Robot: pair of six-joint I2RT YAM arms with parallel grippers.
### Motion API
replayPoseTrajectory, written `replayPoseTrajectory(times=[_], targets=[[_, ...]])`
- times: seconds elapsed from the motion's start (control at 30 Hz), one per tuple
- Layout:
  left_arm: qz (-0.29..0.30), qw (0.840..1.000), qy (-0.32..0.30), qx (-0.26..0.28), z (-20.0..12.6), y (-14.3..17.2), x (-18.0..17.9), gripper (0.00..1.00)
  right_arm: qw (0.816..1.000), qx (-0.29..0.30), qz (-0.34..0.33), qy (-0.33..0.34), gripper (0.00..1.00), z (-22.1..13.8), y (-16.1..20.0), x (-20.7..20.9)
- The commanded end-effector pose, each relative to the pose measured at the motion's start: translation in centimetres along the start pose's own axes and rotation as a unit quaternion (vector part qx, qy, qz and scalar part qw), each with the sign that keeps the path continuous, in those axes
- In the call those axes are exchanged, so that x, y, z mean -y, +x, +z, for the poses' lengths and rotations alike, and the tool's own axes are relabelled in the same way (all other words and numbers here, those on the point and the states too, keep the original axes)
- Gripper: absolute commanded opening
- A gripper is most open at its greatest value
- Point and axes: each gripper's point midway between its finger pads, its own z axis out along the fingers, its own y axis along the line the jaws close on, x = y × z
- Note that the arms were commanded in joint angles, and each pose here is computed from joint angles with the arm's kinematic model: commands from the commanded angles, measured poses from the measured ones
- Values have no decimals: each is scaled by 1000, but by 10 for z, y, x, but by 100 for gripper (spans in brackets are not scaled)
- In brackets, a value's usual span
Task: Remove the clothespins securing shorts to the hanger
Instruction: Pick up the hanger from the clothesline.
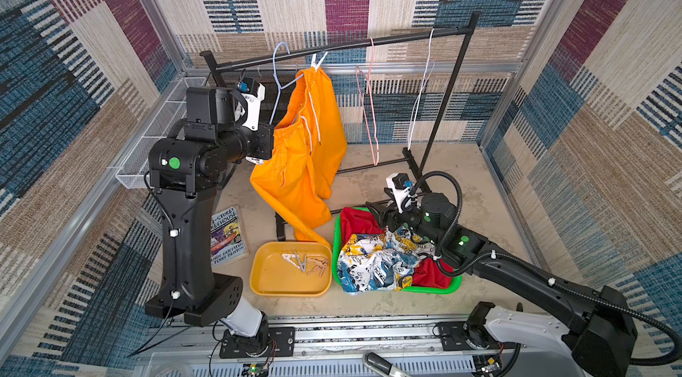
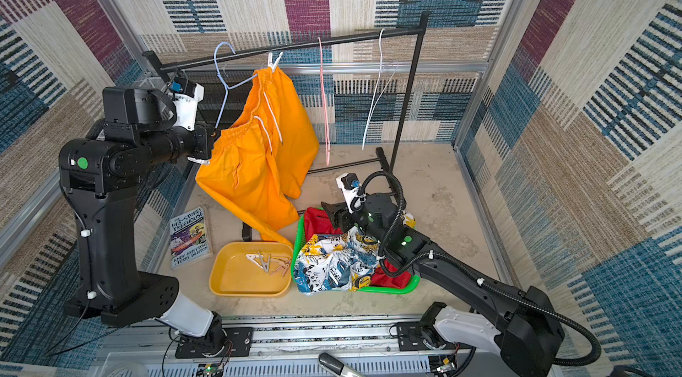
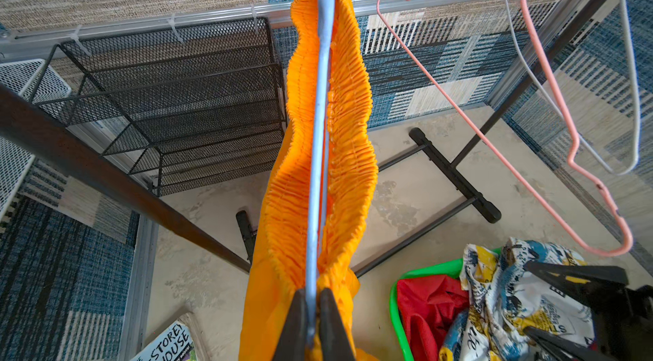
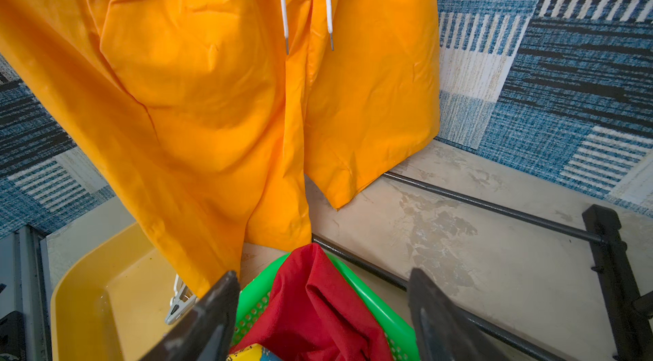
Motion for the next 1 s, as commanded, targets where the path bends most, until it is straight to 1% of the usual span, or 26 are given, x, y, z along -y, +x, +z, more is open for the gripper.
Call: replayPoseTrajectory(times=[0.0, 0.27, 0.53, 0.77, 0.97], targets=[[0, 999, 11, 51, -9, -21, 5, 0, 1000, 15, 5, 1, 76, -1, -10, 0], [2, 997, 37, 66, -22, -22, 15, 0, 1000, 16, 4, 5, 76, 0, -12, 1], [10, 994, 81, 71, -39, -11, 34, 0, 1000, 23, 12, 11, 76, 1, -15, 3], [32, 987, 132, 85, -60, 3, 55, 0, 999, 27, 26, 25, 76, 3, -20, 7], [41, 981, 163, 98, -75, 12, 67, 0, 998, 26, 36, 43, 76, 4, -22, 14]])
